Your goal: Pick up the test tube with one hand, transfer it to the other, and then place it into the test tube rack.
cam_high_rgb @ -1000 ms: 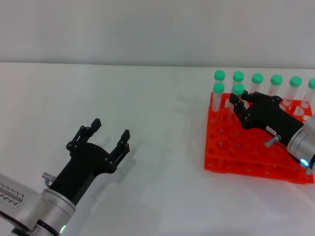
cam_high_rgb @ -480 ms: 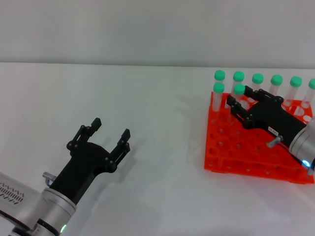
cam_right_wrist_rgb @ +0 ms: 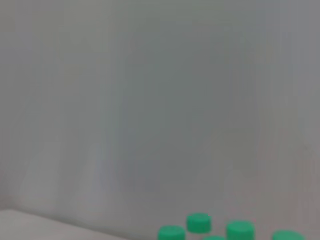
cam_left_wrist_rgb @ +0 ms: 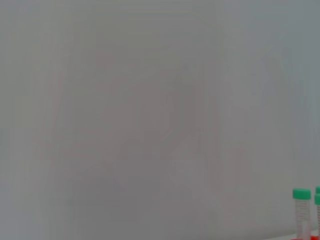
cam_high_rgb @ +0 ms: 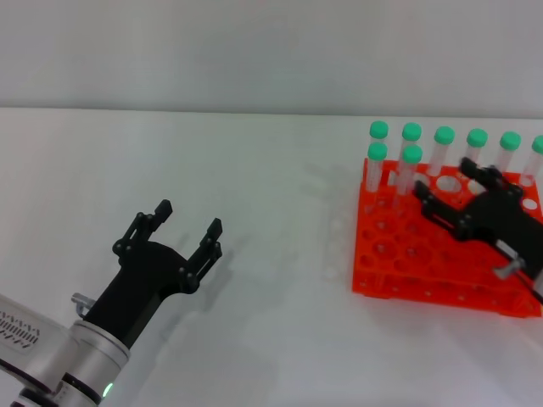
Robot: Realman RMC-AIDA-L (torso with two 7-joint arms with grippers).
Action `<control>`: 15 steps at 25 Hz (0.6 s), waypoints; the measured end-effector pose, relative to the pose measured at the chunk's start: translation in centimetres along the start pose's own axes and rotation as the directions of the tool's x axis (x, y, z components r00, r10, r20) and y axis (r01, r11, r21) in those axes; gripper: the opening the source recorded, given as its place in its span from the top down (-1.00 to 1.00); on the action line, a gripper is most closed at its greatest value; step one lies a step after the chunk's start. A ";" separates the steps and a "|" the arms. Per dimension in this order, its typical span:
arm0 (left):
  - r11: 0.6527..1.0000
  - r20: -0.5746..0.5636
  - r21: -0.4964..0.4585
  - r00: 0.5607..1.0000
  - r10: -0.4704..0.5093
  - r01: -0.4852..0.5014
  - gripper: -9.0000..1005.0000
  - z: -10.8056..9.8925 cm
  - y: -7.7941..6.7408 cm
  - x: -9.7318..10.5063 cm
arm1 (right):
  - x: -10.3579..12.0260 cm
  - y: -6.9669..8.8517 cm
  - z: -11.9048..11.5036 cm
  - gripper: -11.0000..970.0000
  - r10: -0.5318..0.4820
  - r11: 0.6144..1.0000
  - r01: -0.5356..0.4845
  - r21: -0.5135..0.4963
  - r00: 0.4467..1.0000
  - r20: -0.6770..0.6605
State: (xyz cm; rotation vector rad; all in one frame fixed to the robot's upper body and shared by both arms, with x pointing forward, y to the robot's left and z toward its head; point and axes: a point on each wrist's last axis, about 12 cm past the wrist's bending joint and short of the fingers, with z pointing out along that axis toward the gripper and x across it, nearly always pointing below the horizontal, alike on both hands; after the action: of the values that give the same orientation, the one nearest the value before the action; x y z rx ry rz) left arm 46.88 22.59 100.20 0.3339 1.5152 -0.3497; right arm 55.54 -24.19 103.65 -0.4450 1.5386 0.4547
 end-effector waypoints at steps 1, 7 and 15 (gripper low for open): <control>1.000 0.001 -0.006 1.000 0.000 0.000 -0.52 0.0 0.1 0.0 | 0.0 -0.2 -0.6 -0.62 -0.001 1.000 0.000 0.011 1.000 0.013; 1.000 0.002 -0.018 1.000 -0.006 0.006 -0.52 0.0 0.4 0.0 | 0.6 -3.4 -5.2 -0.74 0.003 0.975 -0.019 0.223 0.998 0.070; 0.999 0.006 -0.037 1.000 -0.009 0.009 -0.52 0.0 0.7 -0.1 | 2.0 -7.3 -10.5 -0.74 0.061 0.822 -0.091 0.562 0.996 0.072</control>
State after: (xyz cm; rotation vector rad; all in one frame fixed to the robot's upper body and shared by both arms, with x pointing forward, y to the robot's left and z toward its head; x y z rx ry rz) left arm 47.12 23.20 100.29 0.2966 1.5162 -0.3296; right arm 50.60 -35.99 101.71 0.0950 1.5594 0.0498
